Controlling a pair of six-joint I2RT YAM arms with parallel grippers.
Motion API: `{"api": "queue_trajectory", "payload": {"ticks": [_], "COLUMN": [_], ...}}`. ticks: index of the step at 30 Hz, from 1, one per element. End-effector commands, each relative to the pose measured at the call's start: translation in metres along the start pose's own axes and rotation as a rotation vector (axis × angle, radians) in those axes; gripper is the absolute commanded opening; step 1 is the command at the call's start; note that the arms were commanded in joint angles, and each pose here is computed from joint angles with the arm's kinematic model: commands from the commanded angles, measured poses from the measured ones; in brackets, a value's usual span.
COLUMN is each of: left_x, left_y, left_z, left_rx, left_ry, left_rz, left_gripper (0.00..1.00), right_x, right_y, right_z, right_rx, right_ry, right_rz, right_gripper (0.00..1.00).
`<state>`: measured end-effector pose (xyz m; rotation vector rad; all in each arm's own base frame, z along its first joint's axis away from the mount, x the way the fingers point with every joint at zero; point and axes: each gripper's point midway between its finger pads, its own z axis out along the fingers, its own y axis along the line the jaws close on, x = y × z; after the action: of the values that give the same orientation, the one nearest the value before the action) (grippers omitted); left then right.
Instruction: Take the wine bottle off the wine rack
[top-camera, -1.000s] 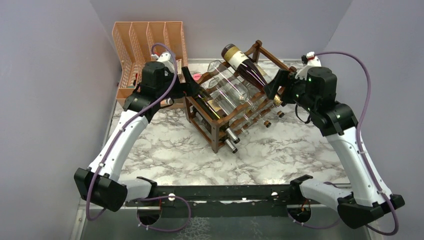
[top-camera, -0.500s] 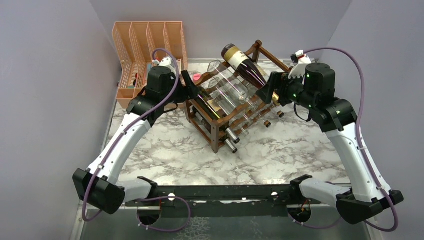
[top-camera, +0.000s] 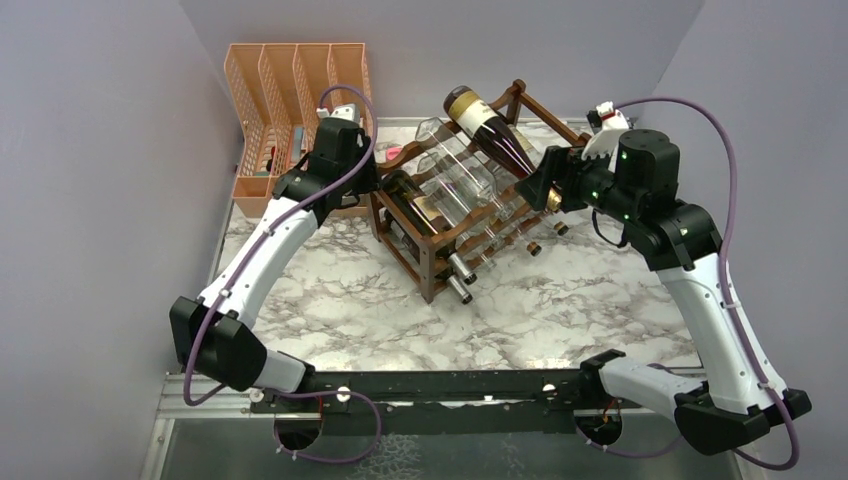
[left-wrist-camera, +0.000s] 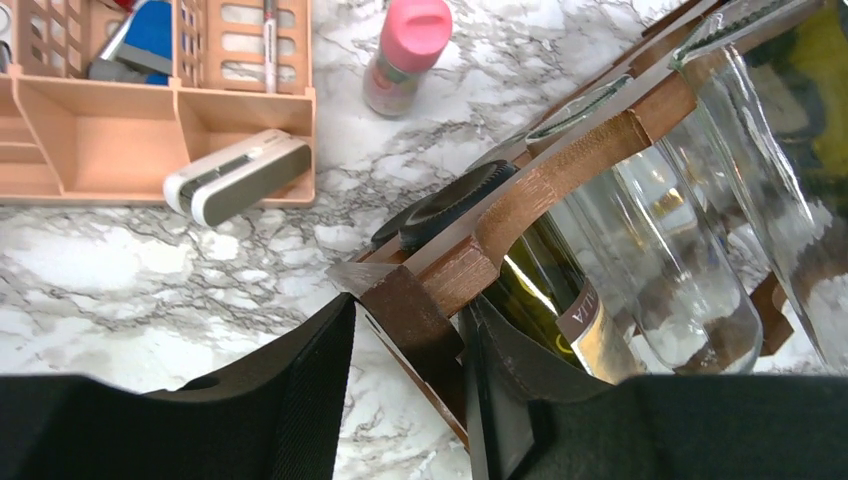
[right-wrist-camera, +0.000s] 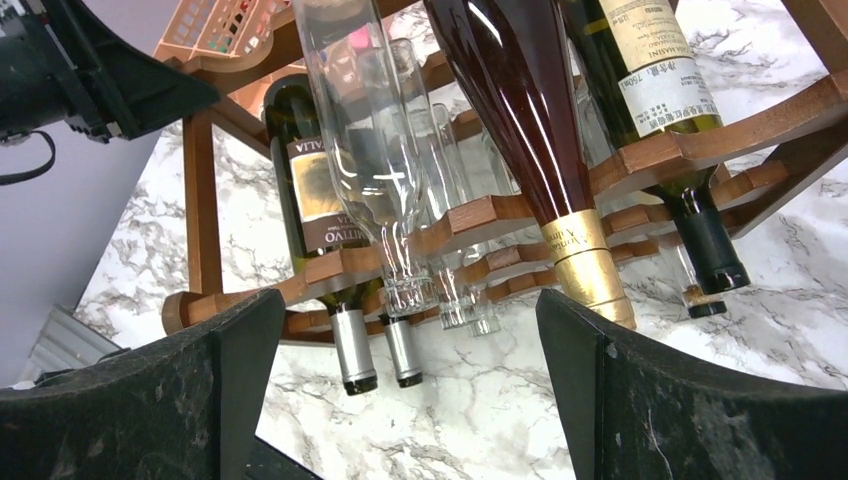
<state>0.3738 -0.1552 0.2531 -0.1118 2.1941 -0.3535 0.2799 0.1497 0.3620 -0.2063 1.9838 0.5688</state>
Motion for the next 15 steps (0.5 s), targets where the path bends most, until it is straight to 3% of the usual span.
{"api": "queue_trajectory", "payload": {"ticks": [1, 11, 15], "left_x": [-0.042, -0.070, -0.076], "left_y": [-0.005, 0.012, 0.013], "left_z": [0.011, 0.026, 0.021], "left_rx": [0.008, -0.029, -0.031], "left_ry": [-0.113, -0.138, -0.146], "left_rz": [0.048, 0.072, 0.092], "left_gripper": [0.42, 0.40, 0.46], "right_x": [-0.002, -0.013, -0.014], "right_y": [-0.005, -0.015, -0.018], "right_z": [0.005, 0.030, 0.047], "right_rx": [0.018, 0.065, 0.075], "right_ry": [-0.010, -0.003, 0.027], "right_rz": [-0.011, -0.029, -0.031], "right_gripper": [1.00, 1.00, 1.00]}}
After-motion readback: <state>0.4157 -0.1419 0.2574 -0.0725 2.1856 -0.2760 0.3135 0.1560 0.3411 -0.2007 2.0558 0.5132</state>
